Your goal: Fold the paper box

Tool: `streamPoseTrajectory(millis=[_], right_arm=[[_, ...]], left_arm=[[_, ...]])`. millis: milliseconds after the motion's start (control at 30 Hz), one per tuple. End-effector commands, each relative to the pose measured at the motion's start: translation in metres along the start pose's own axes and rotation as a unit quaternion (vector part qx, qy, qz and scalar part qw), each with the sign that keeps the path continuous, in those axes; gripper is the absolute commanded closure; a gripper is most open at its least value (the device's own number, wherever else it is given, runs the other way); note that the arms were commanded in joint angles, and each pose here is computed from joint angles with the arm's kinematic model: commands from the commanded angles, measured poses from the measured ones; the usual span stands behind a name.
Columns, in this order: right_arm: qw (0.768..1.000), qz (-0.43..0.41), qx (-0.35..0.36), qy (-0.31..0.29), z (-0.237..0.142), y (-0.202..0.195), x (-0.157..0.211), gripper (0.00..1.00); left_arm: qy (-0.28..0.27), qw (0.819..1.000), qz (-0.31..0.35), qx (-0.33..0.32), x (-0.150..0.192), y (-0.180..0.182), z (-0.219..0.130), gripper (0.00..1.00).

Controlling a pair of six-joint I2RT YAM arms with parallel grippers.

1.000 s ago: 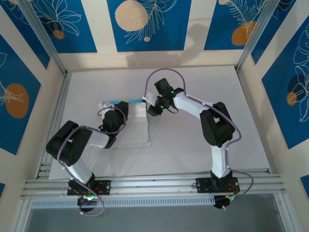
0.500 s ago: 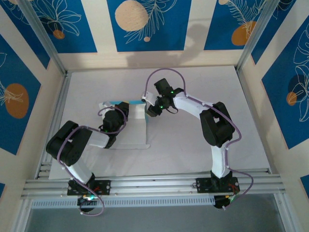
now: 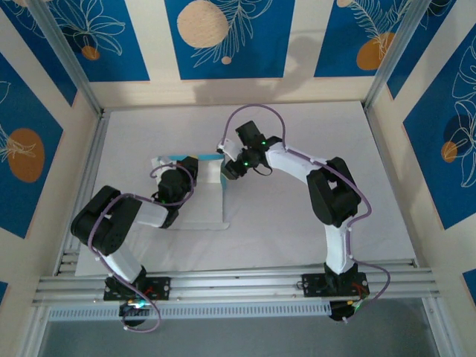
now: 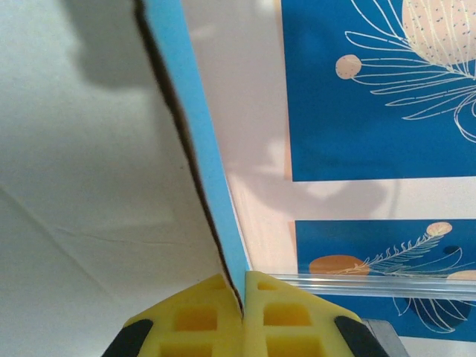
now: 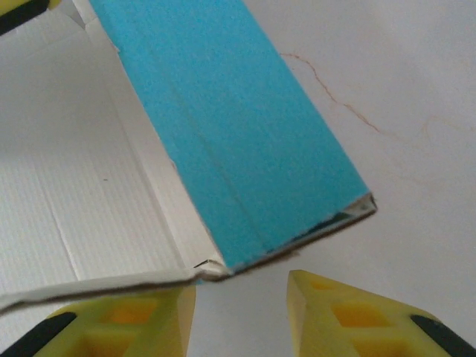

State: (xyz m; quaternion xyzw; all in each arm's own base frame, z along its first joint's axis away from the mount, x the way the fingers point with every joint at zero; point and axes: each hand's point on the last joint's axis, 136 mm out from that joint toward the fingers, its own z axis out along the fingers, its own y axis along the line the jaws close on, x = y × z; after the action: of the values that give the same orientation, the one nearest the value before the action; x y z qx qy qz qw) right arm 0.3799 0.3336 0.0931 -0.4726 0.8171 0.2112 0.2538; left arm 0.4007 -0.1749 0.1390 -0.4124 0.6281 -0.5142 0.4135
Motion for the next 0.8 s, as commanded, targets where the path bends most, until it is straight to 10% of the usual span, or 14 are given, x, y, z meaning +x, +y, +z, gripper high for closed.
streamPoseTrajectory(millis=[0,433,767], right_arm=[[0.998,-0.021,-0.008,-0.057,0.010,0.016,-0.031,0.59],[0.996,-0.017,0.013,-0.084,0.025,0.029,-0.032,0.23],[0.992,0.015,-0.028,-0.118,0.005,0.047,-0.023,0.23]], left_arm=[[0.042,0.999,0.010,-0.017,0.018,0.010,-0.001,1.00],[0.039,0.999,0.001,-0.020,0.017,0.017,-0.003,1.00],[0.033,0.999,-0.001,-0.019,0.013,0.019,-0.003,1.00]])
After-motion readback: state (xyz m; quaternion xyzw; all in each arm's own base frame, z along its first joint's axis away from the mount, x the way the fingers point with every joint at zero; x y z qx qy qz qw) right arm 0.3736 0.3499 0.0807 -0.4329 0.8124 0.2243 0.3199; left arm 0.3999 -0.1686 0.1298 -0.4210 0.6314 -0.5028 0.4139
